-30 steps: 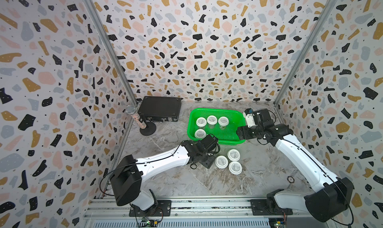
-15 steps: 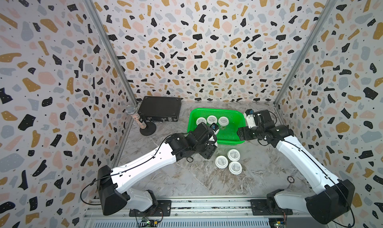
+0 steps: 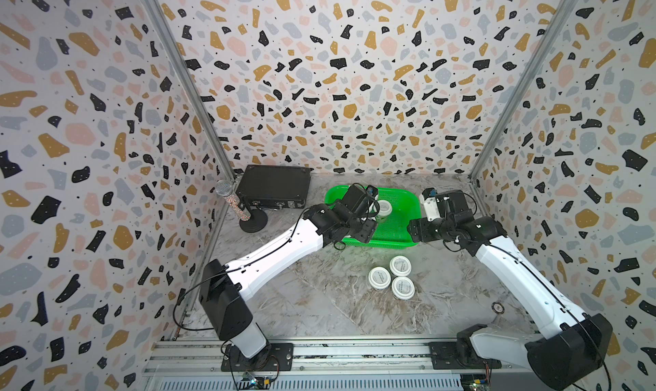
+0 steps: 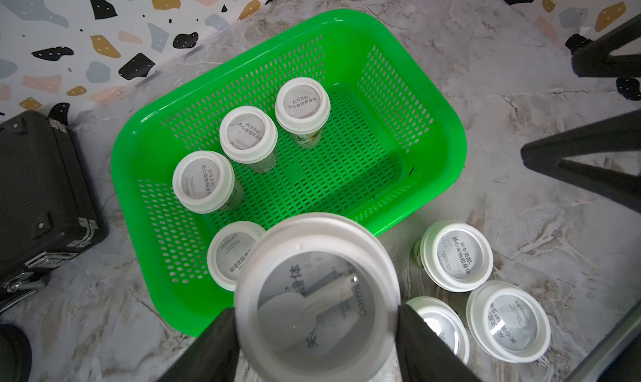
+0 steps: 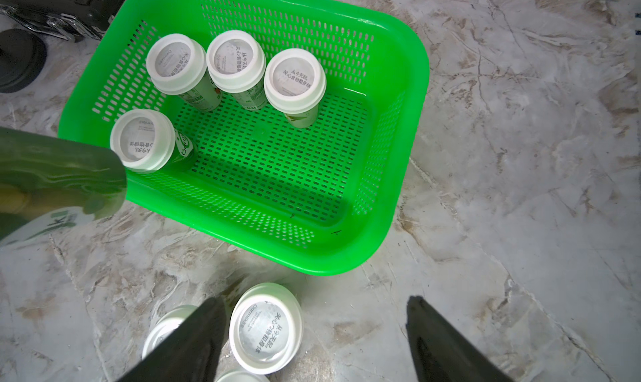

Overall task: Put the yogurt in the basket
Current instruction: Place the yogurt in the basket.

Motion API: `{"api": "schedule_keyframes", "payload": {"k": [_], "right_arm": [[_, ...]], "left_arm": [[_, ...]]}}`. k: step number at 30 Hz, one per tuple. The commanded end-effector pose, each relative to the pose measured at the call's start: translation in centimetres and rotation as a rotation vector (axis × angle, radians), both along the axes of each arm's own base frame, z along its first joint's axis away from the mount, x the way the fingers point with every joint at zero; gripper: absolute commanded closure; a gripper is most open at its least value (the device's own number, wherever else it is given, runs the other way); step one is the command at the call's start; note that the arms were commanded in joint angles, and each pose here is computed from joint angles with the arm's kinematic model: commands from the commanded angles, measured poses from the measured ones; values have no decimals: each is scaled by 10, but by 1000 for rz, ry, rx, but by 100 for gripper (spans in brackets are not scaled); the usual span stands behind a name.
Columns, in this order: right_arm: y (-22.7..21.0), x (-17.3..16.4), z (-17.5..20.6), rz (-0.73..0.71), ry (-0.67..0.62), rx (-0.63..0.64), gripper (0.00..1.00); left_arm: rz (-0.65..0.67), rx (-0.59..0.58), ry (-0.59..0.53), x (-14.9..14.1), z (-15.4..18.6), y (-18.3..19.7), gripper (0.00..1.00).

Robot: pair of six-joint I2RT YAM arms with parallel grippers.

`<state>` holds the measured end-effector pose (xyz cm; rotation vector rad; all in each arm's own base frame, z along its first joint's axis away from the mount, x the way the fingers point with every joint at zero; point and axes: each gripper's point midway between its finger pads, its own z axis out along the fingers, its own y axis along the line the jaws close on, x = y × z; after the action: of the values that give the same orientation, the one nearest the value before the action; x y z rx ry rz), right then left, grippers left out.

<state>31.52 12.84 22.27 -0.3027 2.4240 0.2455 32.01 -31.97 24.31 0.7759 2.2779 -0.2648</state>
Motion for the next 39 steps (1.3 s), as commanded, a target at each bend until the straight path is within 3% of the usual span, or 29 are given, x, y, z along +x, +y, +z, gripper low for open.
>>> {"api": "schedule_keyframes", "payload": {"k": [1,22,39], "right_arm": [[-3,-2,8,-13,-27,12,14],[0,-6,5,14,-20,17,13],[1,-9,-4,31,2,14,14]], "left_arm": [[13,0,-33,15,7,-4,29],[17,85,132,54,-69,-22,30],[26,139,181,68,-111,-28,30]]}}
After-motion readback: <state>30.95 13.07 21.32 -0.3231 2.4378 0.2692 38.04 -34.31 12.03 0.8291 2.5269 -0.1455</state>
